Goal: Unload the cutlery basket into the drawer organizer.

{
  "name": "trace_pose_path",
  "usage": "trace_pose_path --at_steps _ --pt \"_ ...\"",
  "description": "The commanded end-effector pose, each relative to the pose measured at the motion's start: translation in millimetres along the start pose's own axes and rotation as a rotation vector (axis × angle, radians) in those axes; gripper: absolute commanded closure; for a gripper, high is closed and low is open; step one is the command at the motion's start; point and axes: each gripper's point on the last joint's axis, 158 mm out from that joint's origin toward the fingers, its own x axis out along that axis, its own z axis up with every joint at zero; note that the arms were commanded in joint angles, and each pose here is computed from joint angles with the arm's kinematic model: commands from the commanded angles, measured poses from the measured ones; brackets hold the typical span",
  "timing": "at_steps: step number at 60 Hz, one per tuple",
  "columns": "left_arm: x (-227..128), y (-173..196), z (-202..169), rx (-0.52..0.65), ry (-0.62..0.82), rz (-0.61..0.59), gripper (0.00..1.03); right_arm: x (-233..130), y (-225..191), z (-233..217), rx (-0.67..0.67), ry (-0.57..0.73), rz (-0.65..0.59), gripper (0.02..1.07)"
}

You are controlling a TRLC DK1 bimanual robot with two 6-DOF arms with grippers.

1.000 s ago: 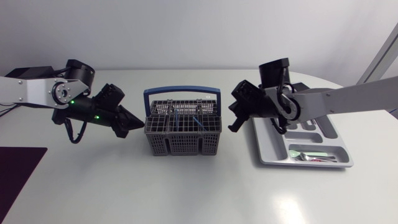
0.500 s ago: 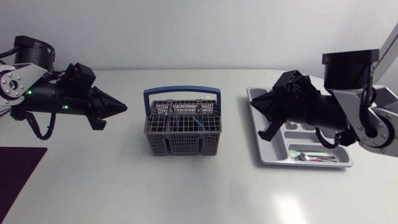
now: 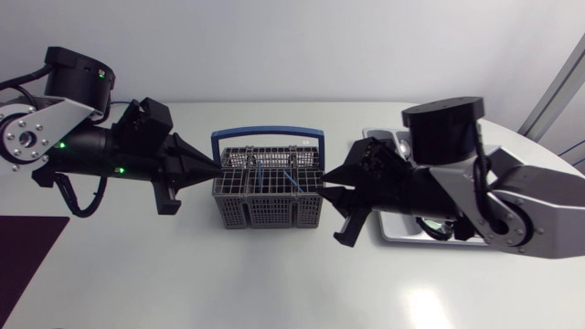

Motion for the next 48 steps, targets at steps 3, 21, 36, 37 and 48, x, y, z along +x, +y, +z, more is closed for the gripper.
trace_pose_path --at_steps 3,21,36,37,48 --pt "8 -17 -8 0.003 0.013 -0.041 0.87 19 6 4 0.007 0.001 0.012 0.66" --pt "21 -29 -10 0.052 0.02 -0.045 0.87 48 4 11 -0.02 0.001 0.003 0.66" --pt "24 -29 -9 0.065 0.016 -0.04 0.87 64 -3 12 -0.042 0.006 -0.019 0.66" --pt "25 -29 -9 0.065 0.017 -0.042 0.87 64 -4 12 -0.044 0.006 -0.023 0.66" --pt "26 -30 -11 0.066 0.016 -0.043 0.87 71 -9 13 -0.061 0.01 -0.034 0.66"
